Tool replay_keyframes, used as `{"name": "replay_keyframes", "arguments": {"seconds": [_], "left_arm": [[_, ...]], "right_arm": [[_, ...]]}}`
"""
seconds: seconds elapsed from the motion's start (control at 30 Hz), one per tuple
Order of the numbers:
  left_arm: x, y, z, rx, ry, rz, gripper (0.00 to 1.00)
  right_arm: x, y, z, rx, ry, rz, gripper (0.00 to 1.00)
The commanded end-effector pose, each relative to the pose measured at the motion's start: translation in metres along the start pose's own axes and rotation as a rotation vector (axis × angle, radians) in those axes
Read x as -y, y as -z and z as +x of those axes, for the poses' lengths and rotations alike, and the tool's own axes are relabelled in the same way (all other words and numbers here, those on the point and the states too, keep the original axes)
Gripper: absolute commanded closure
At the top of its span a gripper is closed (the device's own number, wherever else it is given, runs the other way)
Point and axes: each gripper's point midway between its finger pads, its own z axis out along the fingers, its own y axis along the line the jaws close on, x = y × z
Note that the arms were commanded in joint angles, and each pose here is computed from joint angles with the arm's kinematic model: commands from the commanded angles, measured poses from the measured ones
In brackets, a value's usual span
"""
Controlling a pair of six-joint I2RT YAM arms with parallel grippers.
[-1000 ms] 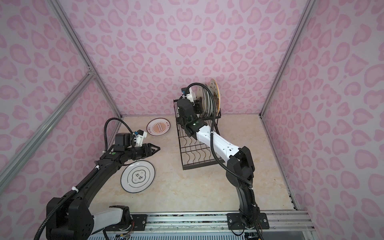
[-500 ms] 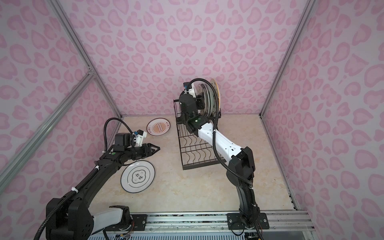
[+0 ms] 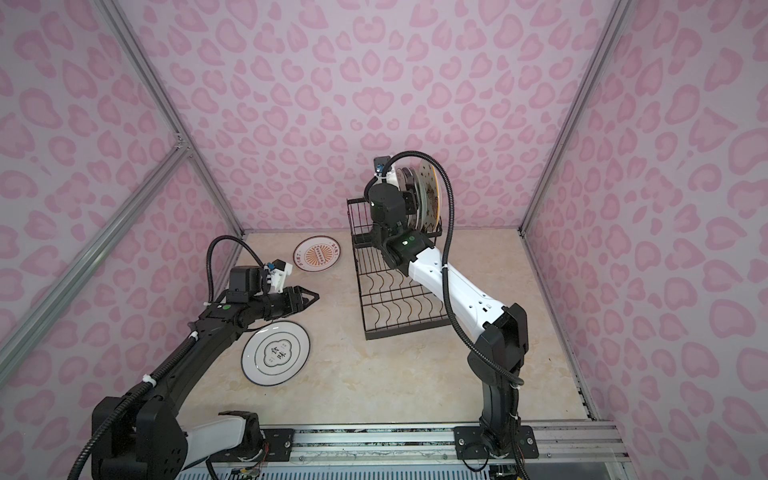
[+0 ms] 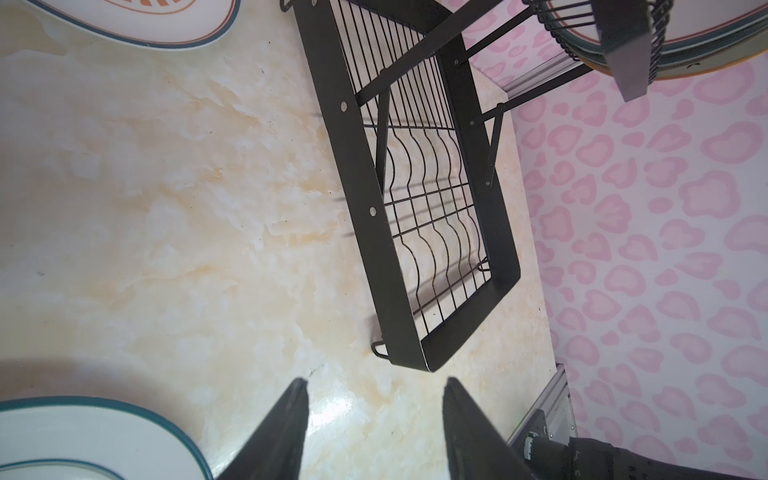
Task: Load the plates into the dish rack
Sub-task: 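Open and lift the right gripper away from the placed plate, then move the left gripper to the sunburst plate rim while the right waits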
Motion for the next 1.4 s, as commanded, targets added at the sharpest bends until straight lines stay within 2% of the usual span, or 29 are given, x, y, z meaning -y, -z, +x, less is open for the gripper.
{"name": "replay_keyframes", "arguments": {"seconds": [0.0, 0.1, 0.27, 0.47, 0.57, 0.7, 0.93, 1.03, 1.37], "left_arm": [[0.005, 0.005, -0.012, 0.045, -0.006, 0.003, 0.44], [0.003, 0.005, -0.015, 0.064, 0.007, -0.01, 0.44], [0.0, 0.006, -0.023, 0.1, 0.025, -0.023, 0.44], [-0.001, 0.009, -0.031, 0.137, 0.033, -0.038, 0.43], [-0.003, 0.009, -0.034, 0.157, 0.04, -0.047, 0.43], [-0.011, 0.006, -0.039, 0.175, 0.066, -0.076, 0.43], [-0.02, 0.002, -0.045, 0.19, 0.089, -0.1, 0.43], [-0.034, 0.001, -0.047, 0.203, 0.095, -0.157, 0.43], [-0.055, 0.005, -0.054, 0.243, 0.13, -0.228, 0.43]], "right_arm": [[0.006, 0.009, -0.015, 0.044, -0.054, -0.036, 0.32], [0.019, 0.018, -0.02, 0.056, -0.09, -0.079, 0.28], [0.036, 0.033, -0.011, 0.05, -0.207, -0.272, 0.27], [0.066, 0.049, 0.028, 0.033, -0.379, -0.404, 0.28], [0.069, 0.058, 0.051, 0.008, -0.364, -0.425, 0.24], [0.062, 0.067, 0.081, -0.046, -0.353, -0.461, 0.2], [0.032, 0.087, 0.137, -0.135, -0.434, -0.612, 0.18], [0.019, 0.095, 0.161, -0.191, -0.461, -0.667, 0.17], [0.003, 0.106, 0.202, -0.276, -0.541, -0.732, 0.17]]}}
